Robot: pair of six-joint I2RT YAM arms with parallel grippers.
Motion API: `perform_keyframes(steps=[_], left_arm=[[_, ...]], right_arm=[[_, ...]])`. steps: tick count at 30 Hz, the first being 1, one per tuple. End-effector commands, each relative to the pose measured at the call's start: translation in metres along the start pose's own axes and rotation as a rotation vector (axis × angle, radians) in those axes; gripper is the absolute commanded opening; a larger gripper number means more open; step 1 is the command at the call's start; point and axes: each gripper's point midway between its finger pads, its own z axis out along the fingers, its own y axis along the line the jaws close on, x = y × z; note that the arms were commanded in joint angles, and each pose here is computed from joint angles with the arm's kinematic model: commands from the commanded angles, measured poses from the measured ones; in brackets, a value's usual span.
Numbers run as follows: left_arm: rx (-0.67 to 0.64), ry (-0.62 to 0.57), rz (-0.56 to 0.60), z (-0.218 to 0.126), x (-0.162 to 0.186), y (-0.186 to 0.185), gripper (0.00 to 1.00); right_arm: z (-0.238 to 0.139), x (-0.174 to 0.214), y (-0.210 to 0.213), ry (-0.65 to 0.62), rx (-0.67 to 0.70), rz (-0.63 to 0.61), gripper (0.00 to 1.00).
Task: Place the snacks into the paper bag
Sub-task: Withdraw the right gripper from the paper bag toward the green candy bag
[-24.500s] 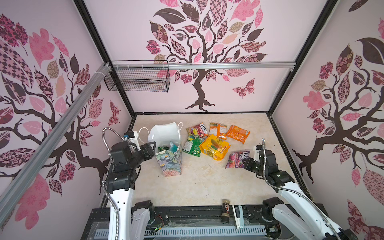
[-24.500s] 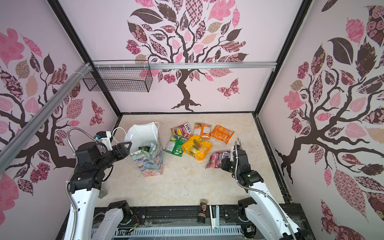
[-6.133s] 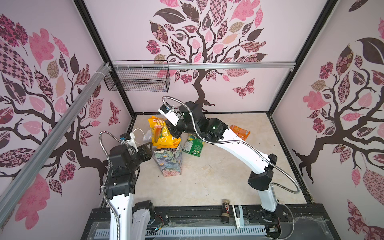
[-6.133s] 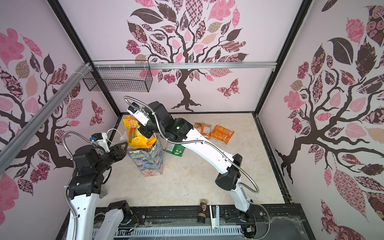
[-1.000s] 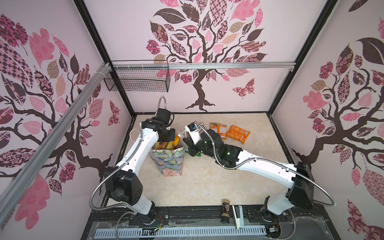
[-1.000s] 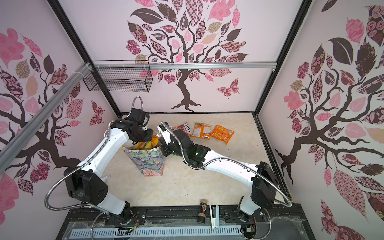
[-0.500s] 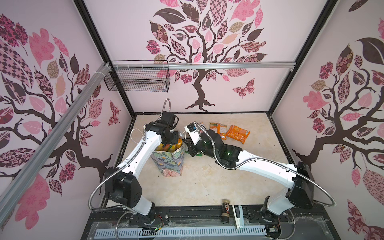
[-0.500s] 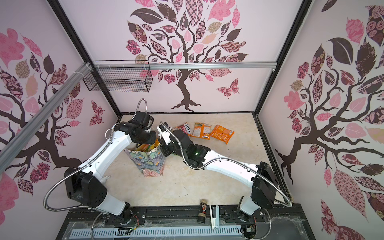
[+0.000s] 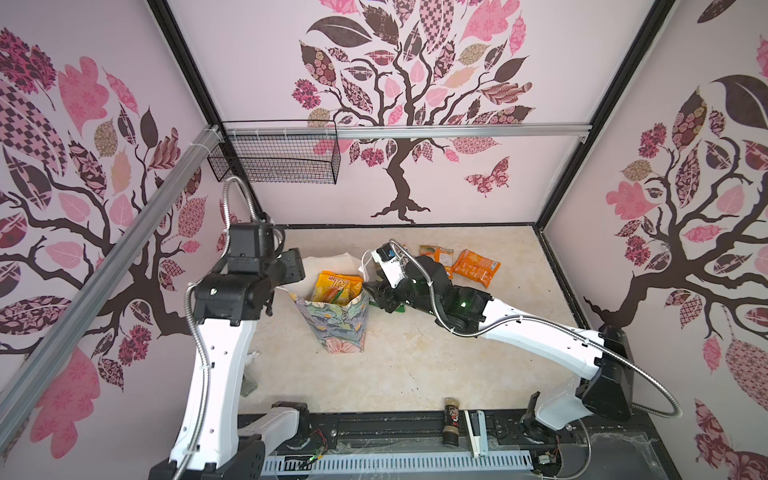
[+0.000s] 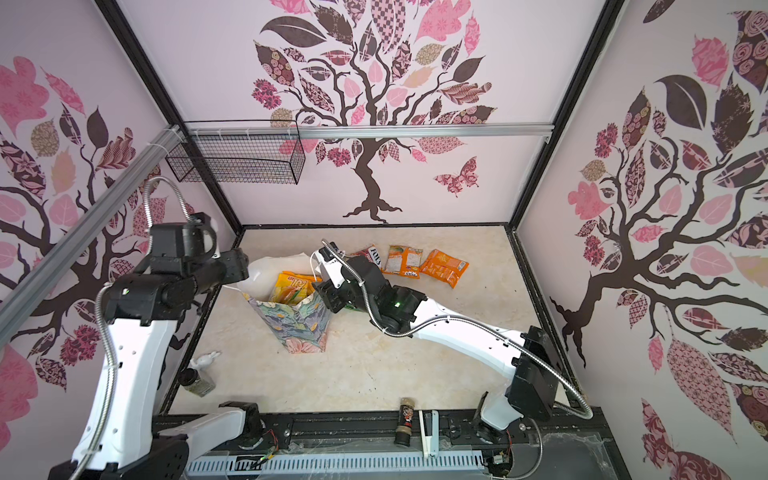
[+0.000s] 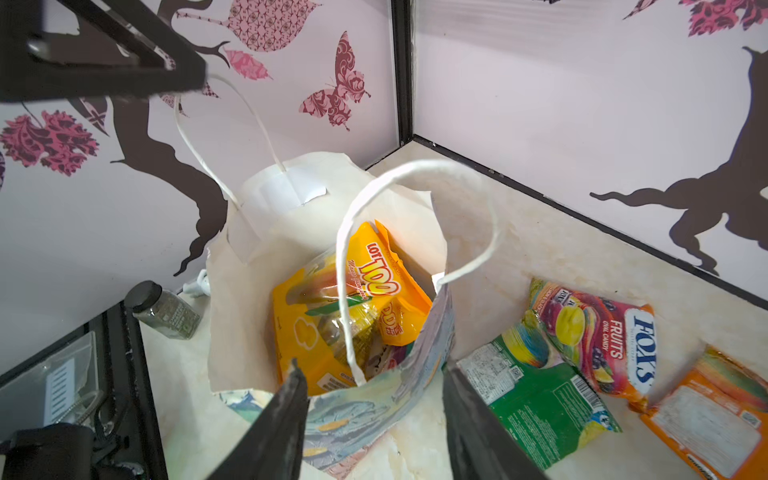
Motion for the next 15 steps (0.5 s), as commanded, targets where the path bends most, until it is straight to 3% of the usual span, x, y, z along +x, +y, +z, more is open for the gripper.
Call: perform_keyframes(steps=[1, 6, 12, 15], left_arm=[[0.011, 0.081, -0.020, 0.000, 0.027, 0.010, 0.69], [-0.053, 0.048, -0.080, 0.001, 0.037, 0.026, 0.69], [-0.066, 0.027, -0.114, 0.011, 0.051, 0.033, 0.69], [-0.073, 0.049, -0.112, 0.016, 0.058, 0.034, 0.69]], right_arm=[[-0.041, -0.051, 0.004, -0.120, -0.027, 0.023, 0.59], [-0.078, -0.051, -0.001, -0.166, -0.027, 0.091, 0.64], [-0.121, -0.006, -0.036, -0.231, 0.097, 0.216, 0.68], [-0.128, 0.012, -0.049, -0.216, 0.155, 0.209, 0.69]])
